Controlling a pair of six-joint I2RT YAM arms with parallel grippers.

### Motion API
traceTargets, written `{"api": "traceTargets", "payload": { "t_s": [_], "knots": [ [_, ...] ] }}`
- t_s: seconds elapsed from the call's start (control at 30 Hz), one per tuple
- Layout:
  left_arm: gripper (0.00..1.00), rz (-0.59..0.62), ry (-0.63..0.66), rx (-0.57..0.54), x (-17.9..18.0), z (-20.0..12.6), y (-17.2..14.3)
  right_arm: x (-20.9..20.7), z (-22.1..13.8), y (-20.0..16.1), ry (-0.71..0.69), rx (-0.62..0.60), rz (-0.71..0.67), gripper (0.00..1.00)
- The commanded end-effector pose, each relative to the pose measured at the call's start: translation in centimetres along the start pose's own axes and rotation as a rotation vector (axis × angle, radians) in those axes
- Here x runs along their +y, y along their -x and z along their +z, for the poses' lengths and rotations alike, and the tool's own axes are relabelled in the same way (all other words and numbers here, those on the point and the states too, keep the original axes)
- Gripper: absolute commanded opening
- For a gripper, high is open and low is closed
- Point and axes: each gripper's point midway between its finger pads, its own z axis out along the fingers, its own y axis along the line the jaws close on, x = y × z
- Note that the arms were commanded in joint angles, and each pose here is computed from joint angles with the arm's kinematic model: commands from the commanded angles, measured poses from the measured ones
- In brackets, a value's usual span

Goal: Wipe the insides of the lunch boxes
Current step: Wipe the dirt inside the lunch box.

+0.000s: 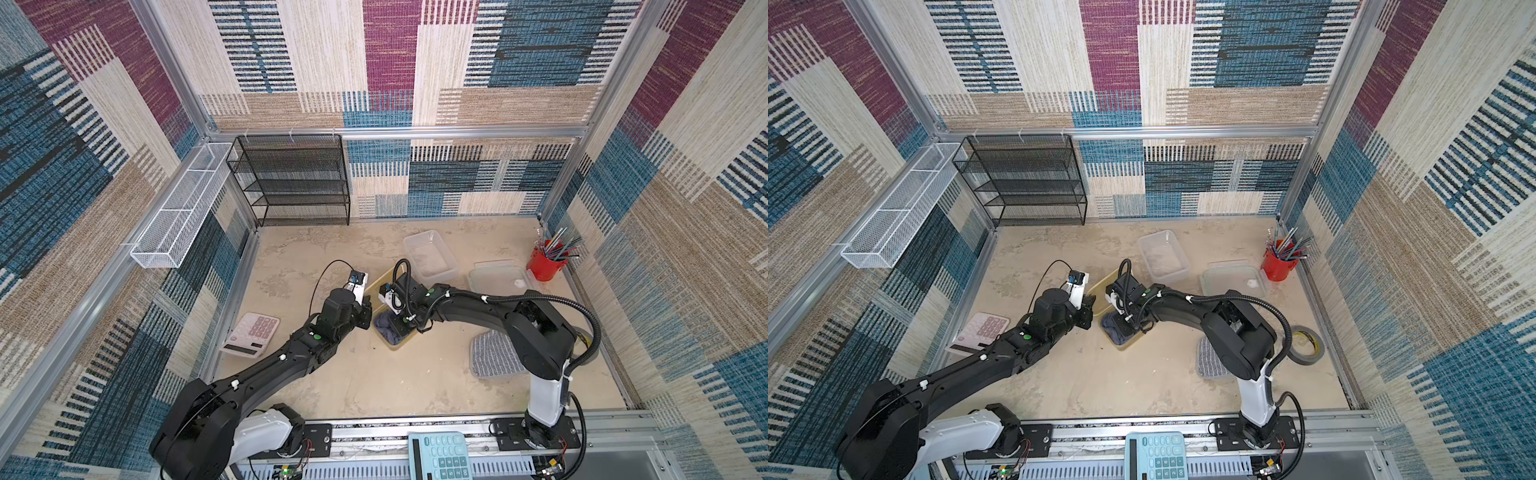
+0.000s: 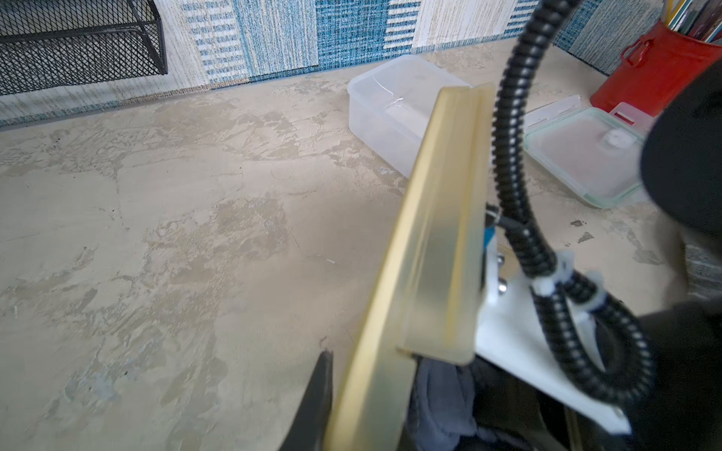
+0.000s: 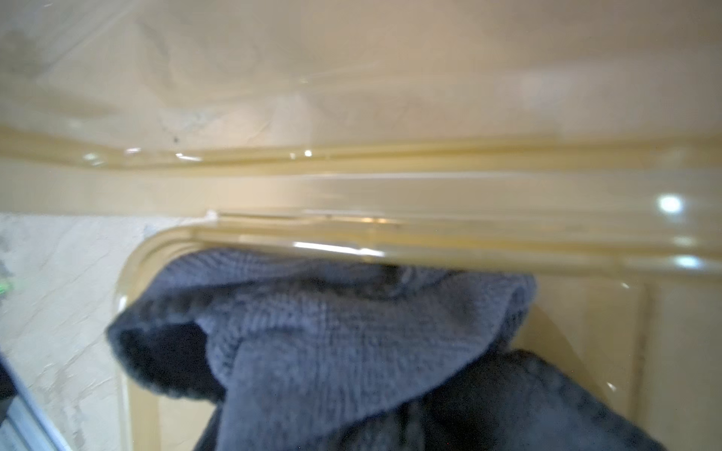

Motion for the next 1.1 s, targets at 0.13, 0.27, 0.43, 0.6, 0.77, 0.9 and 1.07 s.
{"api": "traceTargets", "payload": {
  "t_s": [0.13, 0.27, 0.43, 0.6, 0.77, 0.9, 1.07],
  "knots": [
    [0.06, 0.022, -0.019, 0.088, -0.2, -0.2, -1.7, -8.3, -0.8, -3.7, -0.453, 0.169, -0.01, 0.07],
    [0.05, 0.011, -0.07, 0.121, -1.1, 0.0, -2.5, -10.0, -0.8, -2.9, -0.569, 0.137, 0.011, 0.11],
    [0.06, -0.033, -0.109, 0.137, -1.9, 0.3, -3.2, -9.5, 0.1, -0.1, -0.527, 0.026, 0.042, 0.13],
    [0.05, -0.059, -0.135, 0.148, -2.3, 0.4, -3.8, -8.8, -1.1, 4.7, -0.477, -0.187, 0.071, 0.17],
    [0.05, -0.087, -0.174, 0.15, -3.0, 0.6, -4.1, -3.9, -2.3, 9.0, -0.188, -0.392, 0.071, 0.16],
    [0.05, -0.11, -0.195, 0.15, -3.4, 0.9, -4.2, 0.3, -2.3, 10.4, 0.06, -0.43, 0.077, 0.16],
    [0.05, -0.111, -0.2, 0.137, -3.5, 1.2, -3.6, 4.0, -0.9, 9.3, 0.292, -0.356, 0.079, 0.16]
  ]
}}
